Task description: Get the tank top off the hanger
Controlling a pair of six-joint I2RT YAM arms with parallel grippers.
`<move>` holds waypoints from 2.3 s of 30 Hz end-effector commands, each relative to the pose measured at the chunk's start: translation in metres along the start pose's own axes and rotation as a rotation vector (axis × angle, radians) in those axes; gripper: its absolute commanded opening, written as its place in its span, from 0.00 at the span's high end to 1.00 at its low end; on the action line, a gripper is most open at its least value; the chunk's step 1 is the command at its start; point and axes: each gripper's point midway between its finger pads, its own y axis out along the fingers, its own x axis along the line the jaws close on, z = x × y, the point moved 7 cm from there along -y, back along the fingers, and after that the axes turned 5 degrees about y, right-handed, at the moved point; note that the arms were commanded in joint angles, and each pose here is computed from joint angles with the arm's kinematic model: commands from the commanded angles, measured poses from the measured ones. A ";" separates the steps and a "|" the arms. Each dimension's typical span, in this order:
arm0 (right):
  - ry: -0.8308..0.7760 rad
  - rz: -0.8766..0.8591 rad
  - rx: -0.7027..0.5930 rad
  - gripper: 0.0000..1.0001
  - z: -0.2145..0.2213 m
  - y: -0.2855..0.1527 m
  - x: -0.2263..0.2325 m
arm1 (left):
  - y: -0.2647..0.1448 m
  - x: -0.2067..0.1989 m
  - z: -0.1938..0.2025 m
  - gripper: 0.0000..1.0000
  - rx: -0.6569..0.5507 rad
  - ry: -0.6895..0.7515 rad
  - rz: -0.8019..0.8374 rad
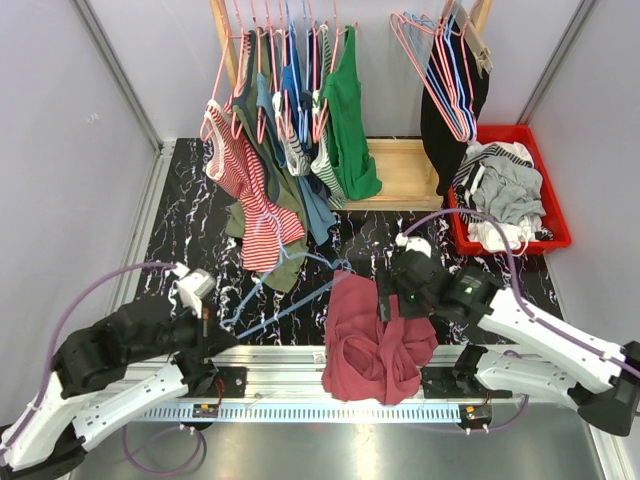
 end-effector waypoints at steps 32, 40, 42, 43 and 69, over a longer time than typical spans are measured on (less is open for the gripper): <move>0.294 0.220 -0.320 1.00 -0.043 -0.004 -0.044 | -0.013 0.003 -0.031 1.00 -0.373 -0.086 -0.025; 0.615 0.427 -0.705 1.00 -0.120 -0.063 -0.130 | -0.017 -0.002 -0.037 1.00 -0.360 -0.080 -0.014; 0.677 0.449 -0.805 1.00 -0.144 -0.088 -0.146 | -0.014 -0.005 -0.038 1.00 -0.351 -0.074 0.009; 0.690 0.423 -0.804 1.00 -0.162 -0.083 -0.150 | -0.010 -0.006 -0.037 1.00 -0.338 -0.073 0.015; 1.045 0.620 -0.125 0.96 -0.264 0.197 -0.329 | -0.011 -0.016 -0.027 1.00 -0.331 -0.068 0.160</move>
